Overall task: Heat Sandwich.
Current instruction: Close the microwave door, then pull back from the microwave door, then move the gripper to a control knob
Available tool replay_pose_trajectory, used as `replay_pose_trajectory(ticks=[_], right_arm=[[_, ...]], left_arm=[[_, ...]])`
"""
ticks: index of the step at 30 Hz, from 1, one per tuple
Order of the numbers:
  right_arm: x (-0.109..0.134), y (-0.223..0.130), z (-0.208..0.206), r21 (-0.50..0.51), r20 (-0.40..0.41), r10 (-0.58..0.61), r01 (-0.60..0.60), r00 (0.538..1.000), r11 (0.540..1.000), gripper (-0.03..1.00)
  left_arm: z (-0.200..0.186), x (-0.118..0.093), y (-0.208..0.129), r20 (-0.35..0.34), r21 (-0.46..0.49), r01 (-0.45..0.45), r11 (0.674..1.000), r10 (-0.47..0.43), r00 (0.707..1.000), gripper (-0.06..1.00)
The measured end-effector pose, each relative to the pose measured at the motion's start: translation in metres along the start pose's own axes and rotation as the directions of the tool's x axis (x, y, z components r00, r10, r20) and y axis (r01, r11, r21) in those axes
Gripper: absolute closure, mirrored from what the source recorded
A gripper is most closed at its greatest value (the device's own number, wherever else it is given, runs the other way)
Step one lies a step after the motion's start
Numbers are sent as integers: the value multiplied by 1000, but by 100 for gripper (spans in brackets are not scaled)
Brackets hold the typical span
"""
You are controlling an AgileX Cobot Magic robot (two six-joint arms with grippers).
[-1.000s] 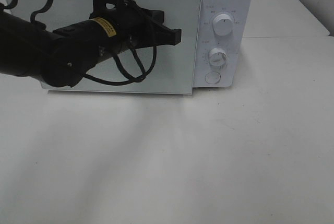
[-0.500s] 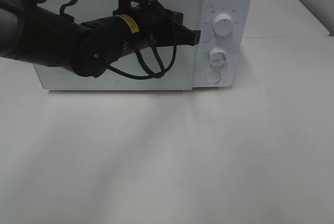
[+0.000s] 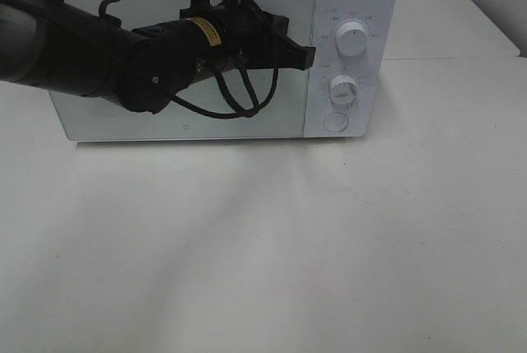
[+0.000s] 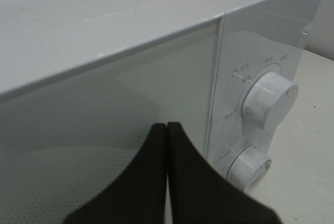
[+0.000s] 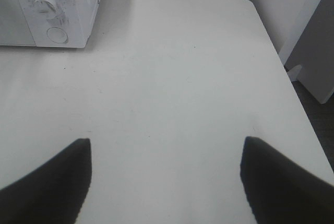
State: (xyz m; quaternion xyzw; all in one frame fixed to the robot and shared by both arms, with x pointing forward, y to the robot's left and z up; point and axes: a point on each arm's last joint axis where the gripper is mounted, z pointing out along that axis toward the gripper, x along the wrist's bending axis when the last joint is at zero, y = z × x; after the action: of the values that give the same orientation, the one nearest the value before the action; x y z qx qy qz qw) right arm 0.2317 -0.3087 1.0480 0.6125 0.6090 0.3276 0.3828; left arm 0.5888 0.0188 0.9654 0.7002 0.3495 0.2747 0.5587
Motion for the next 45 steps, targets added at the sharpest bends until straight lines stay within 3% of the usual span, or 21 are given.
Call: replay_pose_trajectory(ticks=[10, 23, 32, 36, 37, 39, 41, 42, 43, 45], right_arm=[[0, 0, 0, 0, 0, 0, 0, 1000, 1000, 21], [0, 0, 0, 0, 0, 0, 0, 1000, 1000, 21], [0, 0, 0, 0, 0, 0, 0, 1000, 1000, 21], [0, 0, 0, 0, 0, 0, 0, 1000, 1000, 21], [0, 0, 0, 0, 0, 0, 0, 1000, 1000, 21], [0, 0, 0, 0, 0, 0, 0, 1000, 1000, 21], [0, 0, 0, 0, 0, 0, 0, 1000, 1000, 21], [0, 0, 0, 0, 0, 0, 0, 1000, 1000, 21], [0, 0, 0, 0, 0, 0, 0, 1000, 1000, 21], [0, 0, 0, 0, 0, 0, 0, 1000, 1000, 21]], left_arm=[[0, -3, 0, 4, 0, 6, 1000, -6, 1000, 94], [-24, -27, 6, 44, 27, 30, 999, -31, 999, 94], [-50, -28, 4, 59, 184, 22, 983, -34, 998, 94], [-61, -29, 5, 65, 295, 25, 955, -46, 997, 94], [-67, -29, 3, 69, 366, 24, 930, -53, 996, 94], [-70, -29, 4, 71, 392, 23, 920, -55, 996, 93], [-76, -30, 3, 76, 448, 18, 894, -58, 995, 85], [-81, -30, 1, 79, 500, 13, 866, -61, 995, 68], [-81, -30, 1, 79, 500, 13, 866, -61, 995, 68], [-85, -30, 0, 81, 537, 12, 843, -65, 995, 46]])
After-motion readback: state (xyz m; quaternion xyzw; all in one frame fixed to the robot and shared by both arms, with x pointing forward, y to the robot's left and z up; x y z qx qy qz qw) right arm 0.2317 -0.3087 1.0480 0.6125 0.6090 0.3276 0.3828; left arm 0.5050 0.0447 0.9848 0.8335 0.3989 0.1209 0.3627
